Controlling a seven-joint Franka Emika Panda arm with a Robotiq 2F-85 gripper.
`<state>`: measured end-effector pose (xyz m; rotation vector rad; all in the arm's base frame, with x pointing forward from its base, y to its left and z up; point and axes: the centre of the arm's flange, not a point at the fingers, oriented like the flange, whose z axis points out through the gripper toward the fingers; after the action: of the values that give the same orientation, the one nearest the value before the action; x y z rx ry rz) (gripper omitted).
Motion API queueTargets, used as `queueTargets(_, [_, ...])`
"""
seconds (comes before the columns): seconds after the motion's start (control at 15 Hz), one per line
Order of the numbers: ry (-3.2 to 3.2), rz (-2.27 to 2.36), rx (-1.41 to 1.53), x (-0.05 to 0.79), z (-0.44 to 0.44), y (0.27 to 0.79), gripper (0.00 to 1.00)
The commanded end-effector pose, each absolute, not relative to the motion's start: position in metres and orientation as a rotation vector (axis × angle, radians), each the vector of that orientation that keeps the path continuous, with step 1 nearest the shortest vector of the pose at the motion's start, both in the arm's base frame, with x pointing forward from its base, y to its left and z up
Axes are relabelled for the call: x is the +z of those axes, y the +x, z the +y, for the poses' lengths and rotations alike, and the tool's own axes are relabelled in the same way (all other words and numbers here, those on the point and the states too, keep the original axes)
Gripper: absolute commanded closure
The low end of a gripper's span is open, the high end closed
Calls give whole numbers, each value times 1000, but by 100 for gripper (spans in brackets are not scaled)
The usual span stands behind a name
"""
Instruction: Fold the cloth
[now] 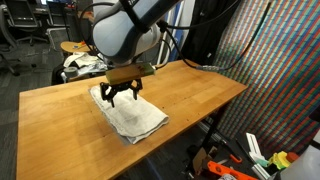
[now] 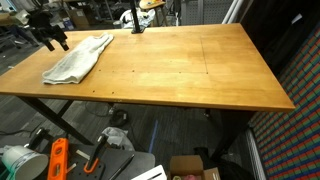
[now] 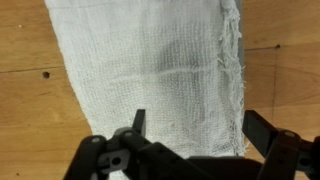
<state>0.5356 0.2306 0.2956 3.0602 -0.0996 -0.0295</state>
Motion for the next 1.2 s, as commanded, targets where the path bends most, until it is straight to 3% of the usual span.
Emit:
queueTargets(0.0, [3035,-121,70,286,225,546,0])
queueTargets(0.47, [3028,-62,154,260,220,598,0])
queueTargets(1.13, [3023,-55,72,218,183,631,0])
